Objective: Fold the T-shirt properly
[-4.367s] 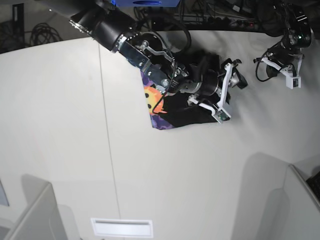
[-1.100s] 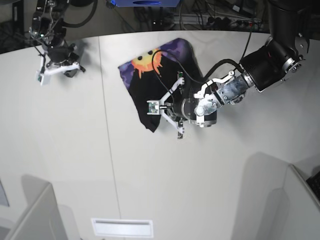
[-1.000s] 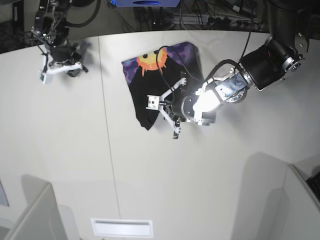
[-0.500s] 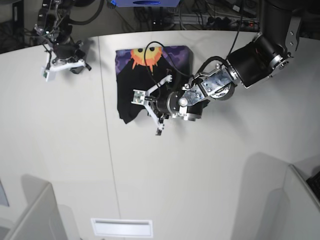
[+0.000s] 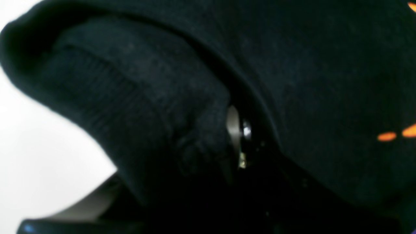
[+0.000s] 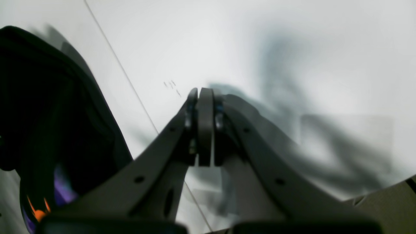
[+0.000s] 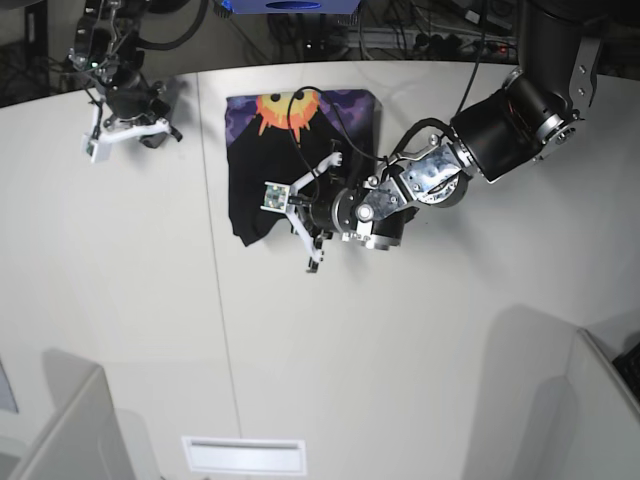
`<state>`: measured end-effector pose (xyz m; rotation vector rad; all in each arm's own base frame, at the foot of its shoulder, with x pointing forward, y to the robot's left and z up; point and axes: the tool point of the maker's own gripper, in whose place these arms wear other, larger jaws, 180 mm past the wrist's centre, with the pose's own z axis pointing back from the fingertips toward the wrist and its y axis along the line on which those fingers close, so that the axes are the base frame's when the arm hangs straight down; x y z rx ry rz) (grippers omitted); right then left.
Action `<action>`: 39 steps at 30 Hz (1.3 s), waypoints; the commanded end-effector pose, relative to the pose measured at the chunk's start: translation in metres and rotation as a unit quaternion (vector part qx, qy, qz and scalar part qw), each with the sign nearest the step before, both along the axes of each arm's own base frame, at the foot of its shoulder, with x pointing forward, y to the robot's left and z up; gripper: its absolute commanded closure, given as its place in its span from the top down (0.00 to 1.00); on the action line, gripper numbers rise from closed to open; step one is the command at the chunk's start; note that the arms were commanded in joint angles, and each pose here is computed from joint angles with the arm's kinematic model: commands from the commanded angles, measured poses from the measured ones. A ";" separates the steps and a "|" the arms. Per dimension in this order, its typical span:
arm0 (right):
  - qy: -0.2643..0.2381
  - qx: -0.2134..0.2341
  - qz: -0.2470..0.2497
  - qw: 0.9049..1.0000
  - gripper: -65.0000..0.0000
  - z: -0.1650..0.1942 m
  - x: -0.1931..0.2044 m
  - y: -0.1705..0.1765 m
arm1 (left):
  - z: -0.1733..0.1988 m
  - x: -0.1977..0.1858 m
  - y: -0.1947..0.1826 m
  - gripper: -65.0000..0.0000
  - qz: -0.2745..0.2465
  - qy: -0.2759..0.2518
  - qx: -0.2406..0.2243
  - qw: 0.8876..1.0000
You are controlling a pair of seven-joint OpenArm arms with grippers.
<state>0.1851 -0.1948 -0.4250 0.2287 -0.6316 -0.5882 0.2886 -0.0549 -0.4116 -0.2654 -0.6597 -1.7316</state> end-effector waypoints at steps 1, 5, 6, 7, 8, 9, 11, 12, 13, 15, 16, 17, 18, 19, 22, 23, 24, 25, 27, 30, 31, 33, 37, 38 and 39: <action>-0.017 -0.005 0.000 1.000 0.00 0.007 0.006 -0.003 | 0.017 0.017 -0.005 0.00 0.004 -0.023 -0.015 1.000; -0.018 -0.004 0.003 1.000 0.00 0.008 0.007 -0.001 | 0.029 0.031 -0.007 0.38 0.003 -0.042 -0.014 0.999; -0.018 -0.004 0.003 1.000 0.00 0.008 0.007 -0.001 | 0.031 0.033 -0.007 0.51 0.004 -0.044 -0.015 0.999; -0.018 -0.004 0.003 1.000 0.00 0.008 0.007 -0.001 | 0.035 0.036 -0.008 0.60 0.003 -0.048 -0.017 0.999; -0.018 -0.004 0.003 1.000 0.00 0.008 0.007 0.000 | 0.040 0.040 -0.010 0.69 0.001 -0.055 -0.019 0.998; -0.017 -0.004 0.003 1.000 0.00 0.007 0.007 0.000 | 0.043 0.041 -0.011 0.77 -0.001 -0.059 -0.021 0.998; -0.017 -0.004 0.003 1.000 0.00 0.007 0.007 0.000 | 0.051 0.041 -0.016 0.86 -0.007 -0.066 -0.029 0.997; -0.017 -0.004 0.003 1.000 0.00 0.007 0.007 0.000 | 0.058 0.042 -0.019 0.89 -0.010 -0.073 -0.037 0.997; -0.017 -0.004 0.003 1.000 0.00 0.007 0.007 0.000 | 0.069 0.046 -0.022 0.90 -0.007 -0.082 -0.048 0.995; -0.017 -0.004 0.003 1.000 0.00 0.007 0.007 0.000 | 0.097 0.056 -0.026 0.90 0.006 -0.103 -0.084 0.991; -0.017 -0.004 0.004 1.000 0.00 0.007 0.007 0.000 | 0.112 0.060 -0.027 0.90 0.014 -0.113 -0.104 0.988; -0.017 -0.005 0.004 1.000 0.00 0.007 0.007 -0.001 | 0.124 0.064 -0.027 0.90 0.024 -0.122 -0.122 0.985; -0.019 -0.006 0.005 1.000 0.00 0.008 0.007 -0.001 | 0.139 0.069 -0.024 0.90 0.037 -0.133 -0.142 0.980; -0.020 -0.007 0.006 1.000 0.00 0.010 0.008 -0.001 | 0.154 0.073 -0.021 0.90 0.051 -0.144 -0.163 0.975; -0.026 -0.010 0.009 1.000 0.00 0.013 0.010 -0.002 | 0.188 0.077 -0.005 0.90 0.092 -0.170 -0.216 0.957; -0.029 -0.017 0.012 0.999 0.00 0.017 0.012 -0.005 | 0.198 0.077 0.003 0.89 0.108 -0.178 -0.232 0.950; -0.036 -0.025 0.021 0.999 0.00 0.022 0.014 -0.007 | 0.207 0.076 0.012 0.88 0.124 -0.187 -0.247 0.943; -0.044 -0.031 0.035 0.998 0.00 0.027 0.016 -0.007 | 0.212 0.074 0.020 0.87 0.138 -0.192 -0.258 0.937; -0.068 -0.046 0.073 0.994 0.00 0.040 0.019 -0.007 | 0.219 0.069 0.044 0.79 0.177 -0.202 -0.275 0.923; -0.109 -0.081 0.130 0.982 0.00 0.061 0.022 -0.006 | 0.215 0.064 0.091 0.53 0.250 -0.211 -0.279 0.903; -0.118 -0.101 0.153 0.976 0.00 0.067 0.023 -0.006 | 0.211 0.063 0.109 0.39 0.278 -0.211 -0.279 0.895; -0.123 -0.138 0.188 0.965 0.00 0.070 0.019 -0.007 | 0.205 0.058 0.136 0.12 0.314 -0.212 -0.286 0.880; -0.133 -0.209 0.288 0.925 0.00 0.068 0.005 -0.001 | 0.182 0.026 0.186 0.00 0.373 -0.203 -0.304 0.853; -0.135 -0.219 0.310 0.915 0.00 0.066 -0.001 0.002 | 0.177 0.014 0.195 0.00 0.381 -0.200 -0.310 0.848; -0.138 -0.230 0.331 0.905 0.00 0.065 -0.005 0.005 | 0.173 0.002 0.201 0.00 0.386 -0.196 -0.320 0.843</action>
